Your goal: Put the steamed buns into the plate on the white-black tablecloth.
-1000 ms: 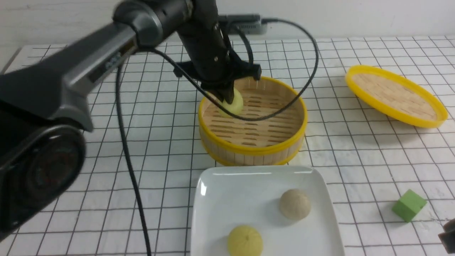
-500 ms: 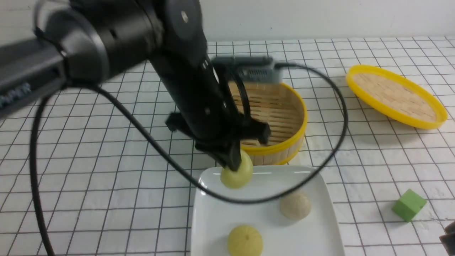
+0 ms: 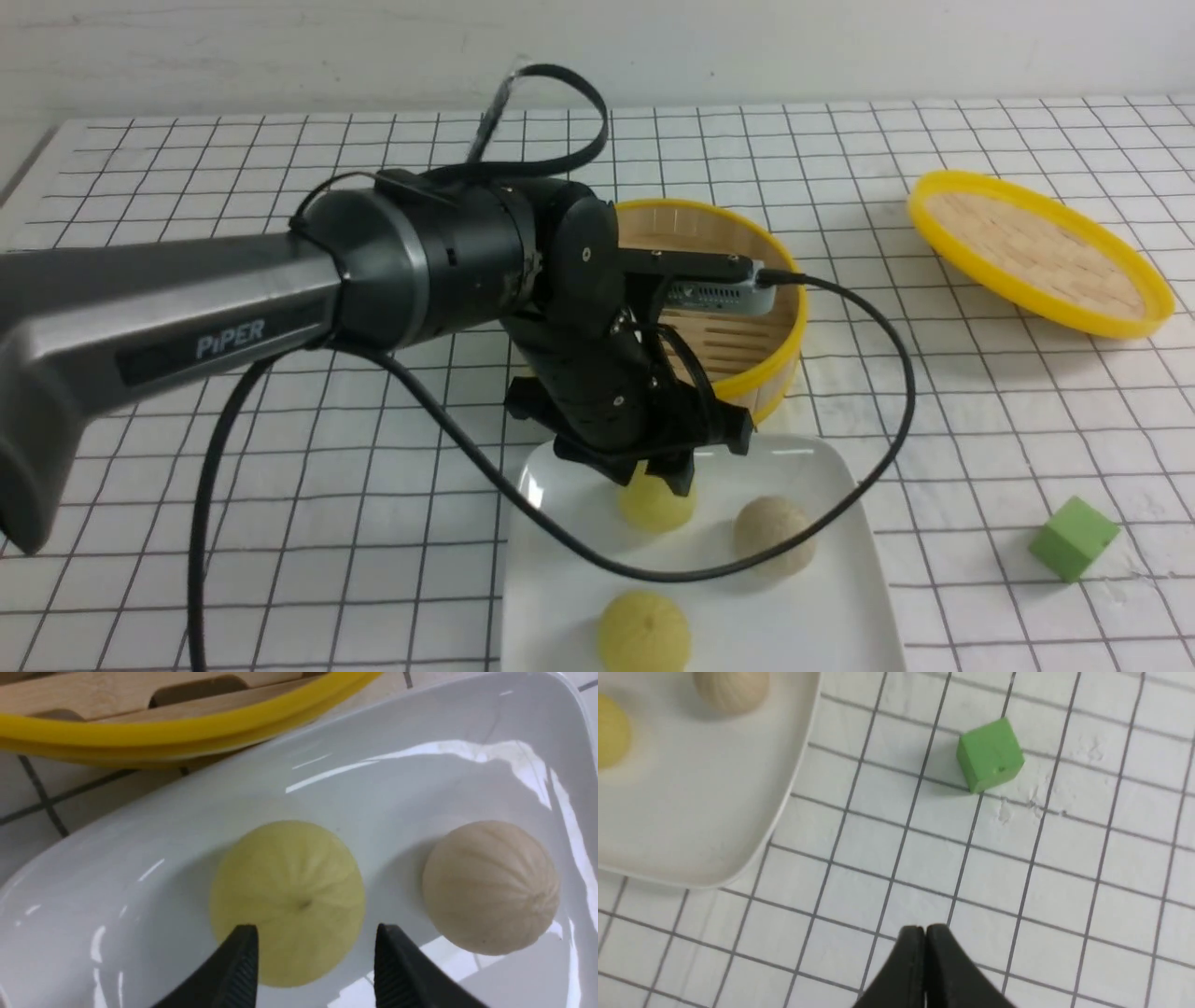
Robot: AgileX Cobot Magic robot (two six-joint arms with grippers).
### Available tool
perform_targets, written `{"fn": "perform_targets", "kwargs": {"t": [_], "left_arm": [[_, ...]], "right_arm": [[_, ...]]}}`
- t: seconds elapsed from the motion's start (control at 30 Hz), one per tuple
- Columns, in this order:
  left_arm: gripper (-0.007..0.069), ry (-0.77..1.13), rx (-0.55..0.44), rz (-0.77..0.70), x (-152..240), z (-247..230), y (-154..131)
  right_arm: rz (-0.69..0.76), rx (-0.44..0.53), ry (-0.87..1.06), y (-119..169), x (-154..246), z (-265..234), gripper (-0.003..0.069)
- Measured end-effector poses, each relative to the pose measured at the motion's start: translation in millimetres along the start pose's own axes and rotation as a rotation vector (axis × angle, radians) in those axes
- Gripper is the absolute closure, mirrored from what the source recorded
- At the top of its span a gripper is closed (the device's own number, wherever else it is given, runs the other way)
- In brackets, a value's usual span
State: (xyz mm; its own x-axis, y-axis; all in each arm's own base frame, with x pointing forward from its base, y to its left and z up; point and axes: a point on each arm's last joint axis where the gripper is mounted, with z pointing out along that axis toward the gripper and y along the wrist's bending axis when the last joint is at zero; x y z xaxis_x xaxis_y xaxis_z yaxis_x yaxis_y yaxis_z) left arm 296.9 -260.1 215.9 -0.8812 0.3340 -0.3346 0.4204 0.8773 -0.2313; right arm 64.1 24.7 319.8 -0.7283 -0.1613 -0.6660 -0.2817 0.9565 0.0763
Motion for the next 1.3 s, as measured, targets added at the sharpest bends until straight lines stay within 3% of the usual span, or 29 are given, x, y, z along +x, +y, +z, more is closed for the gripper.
{"fn": "perform_targets", "kwargs": {"t": [0.1,0.23,0.3,0.33,0.43,0.7,1.3], "left_arm": [[0.0265,0.000,-0.003,0.003,0,0,0],[0.0337,0.000,-0.009,0.012,0,-4,0],[0.0433,-0.016,-0.019,0.029,0,-11,1],[0.0451,-0.018,-0.020,0.031,-1,-12,1],[0.0603,-0.029,-0.041,0.056,-2,-17,2],[0.0623,-0.031,-0.046,0.061,-2,-17,2],[0.0621,-0.034,-0.053,0.069,-3,-17,3]], "right_arm": [[0.001,-0.018,-0.184,-1,20,-31,0.0634],[0.020,-0.049,-0.452,-3,37,-57,0.0631],[0.020,-0.070,-0.650,-4,47,-61,0.0629],[0.020,-0.072,-0.664,-4,48,-61,0.0629],[0.023,-0.089,-0.823,-5,49,-39,0.0629],[0.020,-0.086,-0.867,-6,51,2,0.0629],[0.013,-0.078,-0.871,-6,51,3,0.0613]]}}
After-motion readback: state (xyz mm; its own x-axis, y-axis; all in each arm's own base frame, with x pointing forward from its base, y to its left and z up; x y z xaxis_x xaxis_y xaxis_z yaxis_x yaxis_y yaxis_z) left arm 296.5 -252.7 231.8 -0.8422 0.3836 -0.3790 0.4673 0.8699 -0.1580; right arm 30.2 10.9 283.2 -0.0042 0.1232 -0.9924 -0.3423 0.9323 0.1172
